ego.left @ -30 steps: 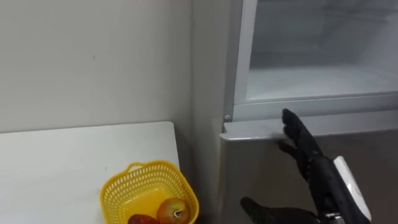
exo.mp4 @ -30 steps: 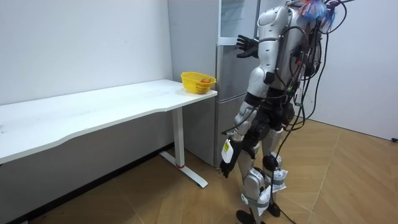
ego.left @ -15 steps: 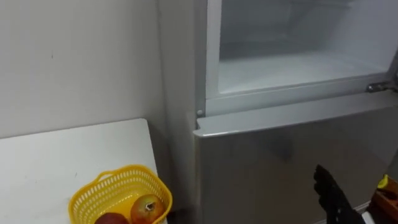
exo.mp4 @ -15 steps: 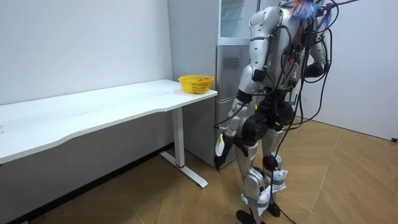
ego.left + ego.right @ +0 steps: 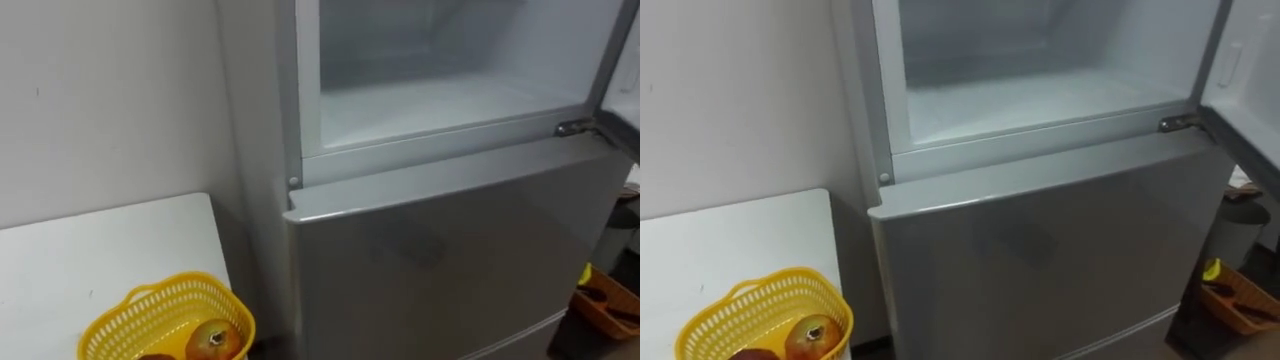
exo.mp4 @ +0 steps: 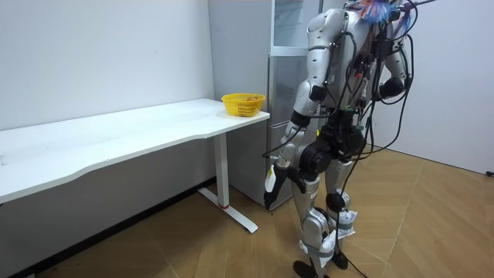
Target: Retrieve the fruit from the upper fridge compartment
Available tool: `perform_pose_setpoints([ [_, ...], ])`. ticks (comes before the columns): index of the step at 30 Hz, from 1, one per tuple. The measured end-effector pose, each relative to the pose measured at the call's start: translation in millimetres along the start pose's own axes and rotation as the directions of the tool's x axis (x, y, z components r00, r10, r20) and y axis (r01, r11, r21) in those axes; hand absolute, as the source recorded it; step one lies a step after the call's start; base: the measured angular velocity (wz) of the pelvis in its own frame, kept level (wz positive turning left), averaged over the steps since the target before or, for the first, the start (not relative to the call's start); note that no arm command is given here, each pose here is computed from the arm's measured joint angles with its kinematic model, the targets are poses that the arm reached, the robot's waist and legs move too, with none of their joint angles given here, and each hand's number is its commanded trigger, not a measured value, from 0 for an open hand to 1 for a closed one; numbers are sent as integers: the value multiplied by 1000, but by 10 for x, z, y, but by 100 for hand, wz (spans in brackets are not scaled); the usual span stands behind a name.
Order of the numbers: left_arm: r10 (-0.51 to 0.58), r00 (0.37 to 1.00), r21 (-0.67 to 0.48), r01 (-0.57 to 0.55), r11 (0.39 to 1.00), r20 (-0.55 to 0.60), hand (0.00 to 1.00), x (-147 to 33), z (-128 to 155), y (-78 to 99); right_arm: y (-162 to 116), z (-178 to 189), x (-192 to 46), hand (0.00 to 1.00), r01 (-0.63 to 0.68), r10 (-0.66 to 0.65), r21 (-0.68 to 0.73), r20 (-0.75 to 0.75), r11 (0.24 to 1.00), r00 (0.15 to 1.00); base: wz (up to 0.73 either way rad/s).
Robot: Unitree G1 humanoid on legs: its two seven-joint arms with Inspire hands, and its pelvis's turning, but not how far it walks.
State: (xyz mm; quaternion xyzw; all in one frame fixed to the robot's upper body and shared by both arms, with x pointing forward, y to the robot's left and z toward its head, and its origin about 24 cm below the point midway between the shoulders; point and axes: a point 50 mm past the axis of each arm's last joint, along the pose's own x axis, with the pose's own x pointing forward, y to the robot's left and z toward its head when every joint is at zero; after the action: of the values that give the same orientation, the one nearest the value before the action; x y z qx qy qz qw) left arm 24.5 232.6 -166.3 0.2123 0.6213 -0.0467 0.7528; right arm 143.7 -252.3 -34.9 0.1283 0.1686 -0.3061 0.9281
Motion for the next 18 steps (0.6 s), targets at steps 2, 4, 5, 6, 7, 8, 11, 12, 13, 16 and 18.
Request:
perform_pose_setpoints([
  [2, 3, 1000, -7, -3, 1000, -3, 0, -6, -20, 4, -145, -32, 74, 0, 127, -126, 36, -30, 991, 992, 0],
  [4, 8, 1000, -14, -8, 1000, -5, 0, -8, -33, 18, -228, -24, 153, 0, 219, -214, 96, -56, 971, 975, 0],
  [5, 15, 1000, -22, -16, 1000, -8, 0, -9, -42, 33, -313, -5, 210, 0, 295, -283, 174, -89, 940, 955, 4],
  [6, 28, 999, -46, -29, 999, -15, 0, -14, -67, 59, -419, 18, 256, 0, 378, -356, 257, -129, 890, 926, 11],
  [7, 35, 999, -57, -36, 998, -20, 0, -20, -89, 76, -482, 23, 281, 0, 423, -393, 304, -157, 854, 906, 25],
  [8, 52, 999, -75, -53, 996, -13, 0, -35, -106, 126, -603, 39, 309, 0, 506, -460, 382, -211, 774, 863, 24],
  [11, 97, 995, -136, -96, 986, 2, 0, -80, -153, 217, -905, 149, 339, 0, 634, -563, 553, -321, 541, 761, 12],
  [12, 116, 993, -155, -113, 981, 8, 0, -98, -168, 255, -1024, 191, 362, 0, 660, -588, 597, -354, 456, 727, 12],
  [13, 125, 992, -167, -122, 978, 8, 0, -107, -181, 273, -1072, 219, 383, 0, 670, -600, 615, -369, 415, 710, 10],
  [16, 167, 986, -205, -160, 966, 17, 0, -132, -172, 382, -1294, 360, 412, 0, 689, -639, 676, -413, 262, 649, 2],
  [18, 185, 982, -203, -176, 963, 29, 0, -122, -108, 457, -1383, 492, 439, 0, 678, -649, 710, -427, 190, 630, 0],
])
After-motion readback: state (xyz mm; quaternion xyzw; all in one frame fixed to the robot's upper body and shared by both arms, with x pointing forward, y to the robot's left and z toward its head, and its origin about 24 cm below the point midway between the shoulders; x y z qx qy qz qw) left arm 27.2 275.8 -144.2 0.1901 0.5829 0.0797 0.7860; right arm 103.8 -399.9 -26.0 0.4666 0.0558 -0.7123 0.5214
